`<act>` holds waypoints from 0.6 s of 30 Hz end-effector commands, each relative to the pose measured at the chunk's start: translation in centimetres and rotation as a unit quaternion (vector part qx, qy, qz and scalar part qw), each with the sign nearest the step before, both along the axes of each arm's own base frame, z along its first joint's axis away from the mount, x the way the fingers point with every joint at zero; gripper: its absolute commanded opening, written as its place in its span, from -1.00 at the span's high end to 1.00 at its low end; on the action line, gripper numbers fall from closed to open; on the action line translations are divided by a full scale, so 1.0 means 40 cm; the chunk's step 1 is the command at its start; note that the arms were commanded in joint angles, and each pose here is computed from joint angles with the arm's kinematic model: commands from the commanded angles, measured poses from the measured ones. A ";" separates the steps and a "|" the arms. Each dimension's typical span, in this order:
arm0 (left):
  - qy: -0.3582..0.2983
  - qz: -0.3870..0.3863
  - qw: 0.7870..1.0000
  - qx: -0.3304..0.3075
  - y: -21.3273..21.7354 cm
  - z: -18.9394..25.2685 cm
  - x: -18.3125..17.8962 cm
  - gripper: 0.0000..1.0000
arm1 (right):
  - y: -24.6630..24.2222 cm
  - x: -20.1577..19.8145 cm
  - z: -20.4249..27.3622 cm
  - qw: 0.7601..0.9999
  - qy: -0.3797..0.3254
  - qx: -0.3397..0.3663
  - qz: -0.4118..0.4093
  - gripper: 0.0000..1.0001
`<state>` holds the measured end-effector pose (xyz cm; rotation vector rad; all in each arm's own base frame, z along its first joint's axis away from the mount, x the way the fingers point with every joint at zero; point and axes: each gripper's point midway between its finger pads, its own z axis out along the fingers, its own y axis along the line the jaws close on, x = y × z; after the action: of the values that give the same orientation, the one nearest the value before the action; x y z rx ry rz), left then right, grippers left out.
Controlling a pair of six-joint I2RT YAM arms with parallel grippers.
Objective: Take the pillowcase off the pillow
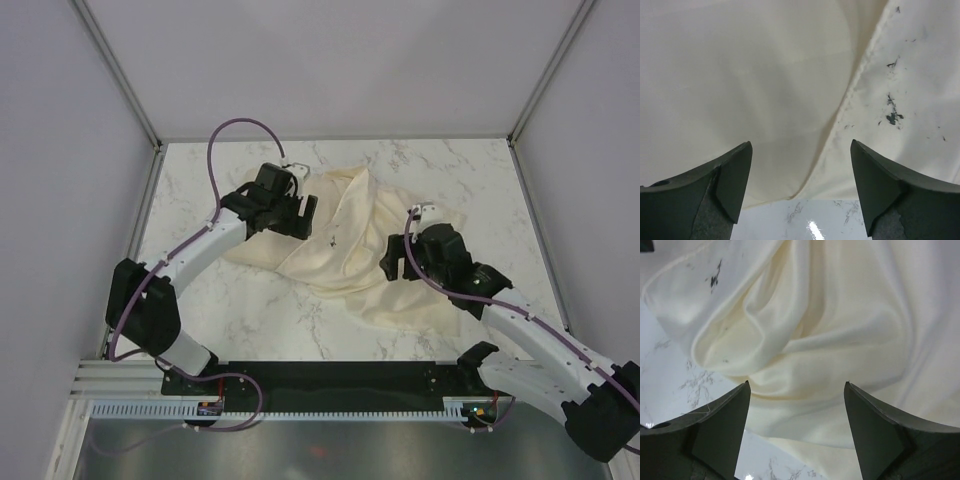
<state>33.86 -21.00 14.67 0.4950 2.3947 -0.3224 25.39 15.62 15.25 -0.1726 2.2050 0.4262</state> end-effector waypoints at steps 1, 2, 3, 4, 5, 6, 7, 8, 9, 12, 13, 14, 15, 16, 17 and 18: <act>0.018 0.006 0.999 0.030 -0.006 -0.047 0.006 -0.79 | 0.053 -0.053 -0.058 0.999 0.037 0.021 0.014 -0.68; 0.020 0.009 0.999 0.039 -0.004 -0.058 0.008 -0.82 | 0.074 -0.071 -0.081 0.998 0.045 0.030 0.018 -0.68; 0.027 0.019 0.998 0.058 0.008 -0.084 0.011 -0.84 | 0.081 -0.077 -0.098 0.998 0.050 0.032 0.019 -0.68; 0.029 0.025 0.997 0.066 0.013 -0.095 0.013 -0.88 | 0.090 -0.084 -0.110 0.998 0.054 0.036 0.021 -0.68; 0.030 0.030 0.996 0.075 0.020 -0.107 0.017 -0.88 | 0.107 -0.098 -0.127 0.997 0.056 0.039 0.031 -0.68; 0.027 0.044 0.994 0.093 0.037 -0.118 0.025 -0.88 | 0.116 -0.103 -0.136 0.997 0.061 0.044 0.029 -0.68; 0.030 0.051 0.993 0.102 0.043 -0.132 0.029 -0.88 | 0.122 -0.108 -0.145 0.997 0.063 0.043 0.032 -0.68; 0.031 0.057 0.992 0.106 0.048 -0.140 0.032 -0.88 | 0.135 -0.119 -0.151 0.996 0.064 0.046 0.039 -0.68; 0.028 0.062 0.992 0.109 0.052 -0.143 0.037 -0.88 | 0.140 -0.123 -0.160 0.996 0.068 0.045 0.040 -0.68; 0.026 0.066 0.993 0.098 0.042 -0.156 0.043 -0.88 | 0.149 -0.131 -0.181 0.996 0.069 0.036 0.043 -0.68; 0.024 0.065 0.993 0.091 0.036 -0.155 0.045 -0.88 | 0.146 -0.127 -0.187 0.996 0.067 0.032 0.038 -0.68; 0.023 0.060 0.995 0.082 0.029 -0.149 0.043 -0.88 | 0.145 -0.126 -0.199 0.997 0.067 0.029 0.036 -0.68; 0.026 0.052 0.996 0.068 0.016 -0.144 0.037 -0.88 | 0.141 -0.123 -0.219 0.997 0.071 0.018 0.031 -0.68; 0.025 0.047 0.997 0.058 0.007 -0.136 0.036 -0.88 | 0.131 -0.119 -0.237 0.997 0.071 0.009 0.021 -0.66; 0.025 0.038 0.998 0.044 -0.003 -0.123 0.028 -0.88 | 0.133 -0.112 -0.258 0.997 0.075 0.001 0.018 -0.58; 0.022 0.036 0.998 0.040 -0.004 -0.116 0.027 -0.88 | 0.133 -0.109 -0.271 0.997 0.076 -0.003 0.015 -0.50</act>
<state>34.63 -20.33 8.80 0.4922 2.5113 -0.1239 20.20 20.83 5.70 -0.2345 2.3671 0.4917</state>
